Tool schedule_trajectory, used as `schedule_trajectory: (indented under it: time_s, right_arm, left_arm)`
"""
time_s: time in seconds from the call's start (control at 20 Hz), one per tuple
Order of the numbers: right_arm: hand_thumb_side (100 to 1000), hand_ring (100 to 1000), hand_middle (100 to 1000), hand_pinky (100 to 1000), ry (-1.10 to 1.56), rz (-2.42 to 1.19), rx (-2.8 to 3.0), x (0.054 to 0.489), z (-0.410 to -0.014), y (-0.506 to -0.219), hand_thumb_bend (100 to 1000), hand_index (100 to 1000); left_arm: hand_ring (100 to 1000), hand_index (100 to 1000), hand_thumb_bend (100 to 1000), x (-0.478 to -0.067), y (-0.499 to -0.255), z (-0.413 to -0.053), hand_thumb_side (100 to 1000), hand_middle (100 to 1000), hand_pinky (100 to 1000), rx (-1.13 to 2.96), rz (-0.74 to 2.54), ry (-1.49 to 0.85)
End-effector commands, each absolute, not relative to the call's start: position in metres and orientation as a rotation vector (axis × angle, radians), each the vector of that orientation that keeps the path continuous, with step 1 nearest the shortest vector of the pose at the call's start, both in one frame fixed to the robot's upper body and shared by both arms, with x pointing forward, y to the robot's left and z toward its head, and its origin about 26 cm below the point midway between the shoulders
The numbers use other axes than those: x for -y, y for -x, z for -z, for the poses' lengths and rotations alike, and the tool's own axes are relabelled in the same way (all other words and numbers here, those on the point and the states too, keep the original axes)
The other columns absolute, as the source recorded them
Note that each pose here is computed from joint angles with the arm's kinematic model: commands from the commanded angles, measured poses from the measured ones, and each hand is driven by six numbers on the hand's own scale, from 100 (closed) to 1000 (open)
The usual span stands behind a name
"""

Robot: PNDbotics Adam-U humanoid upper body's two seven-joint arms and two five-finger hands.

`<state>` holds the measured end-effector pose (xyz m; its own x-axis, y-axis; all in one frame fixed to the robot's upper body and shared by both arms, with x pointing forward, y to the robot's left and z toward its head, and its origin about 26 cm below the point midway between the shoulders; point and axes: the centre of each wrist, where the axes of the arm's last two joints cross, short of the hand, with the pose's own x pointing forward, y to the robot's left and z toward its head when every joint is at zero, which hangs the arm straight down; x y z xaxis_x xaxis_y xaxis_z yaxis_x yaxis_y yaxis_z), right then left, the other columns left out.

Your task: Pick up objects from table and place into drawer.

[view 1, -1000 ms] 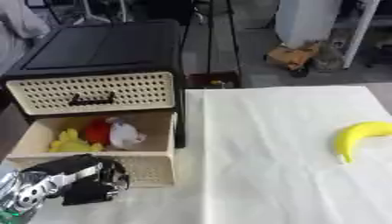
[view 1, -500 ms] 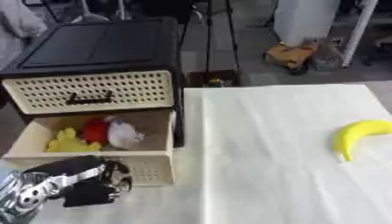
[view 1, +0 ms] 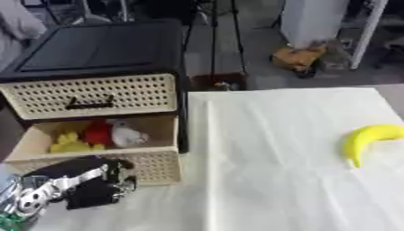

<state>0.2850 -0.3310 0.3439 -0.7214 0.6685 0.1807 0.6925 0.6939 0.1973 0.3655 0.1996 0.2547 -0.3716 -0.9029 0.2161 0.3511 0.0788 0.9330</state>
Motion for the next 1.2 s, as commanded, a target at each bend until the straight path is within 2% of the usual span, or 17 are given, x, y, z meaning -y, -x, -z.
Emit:
schedule_trajectory:
  time_s: [0.05,0.85,1.2]
  right_arm:
    - [830,680,507,697,1.148,0.391,2.826,0.332,-0.352,-0.28,100,658]
    - [827,680,506,698,1.137,0.398,2.825,0.332,-0.352,-0.28,100,656]
    - [826,679,505,698,1.133,0.402,2.819,0.332,-0.351,-0.28,100,656]
  left_arm:
    - [192,1000,100,-0.204,-0.364,-0.27,1000,823,100,1.35,1.482,-0.647]
    - [192,1000,100,-0.22,-0.385,-0.269,1000,831,100,1.354,1.358,-0.715]
    - [181,1000,100,-0.217,-0.396,-0.269,1000,797,100,1.393,1.35,-0.645]
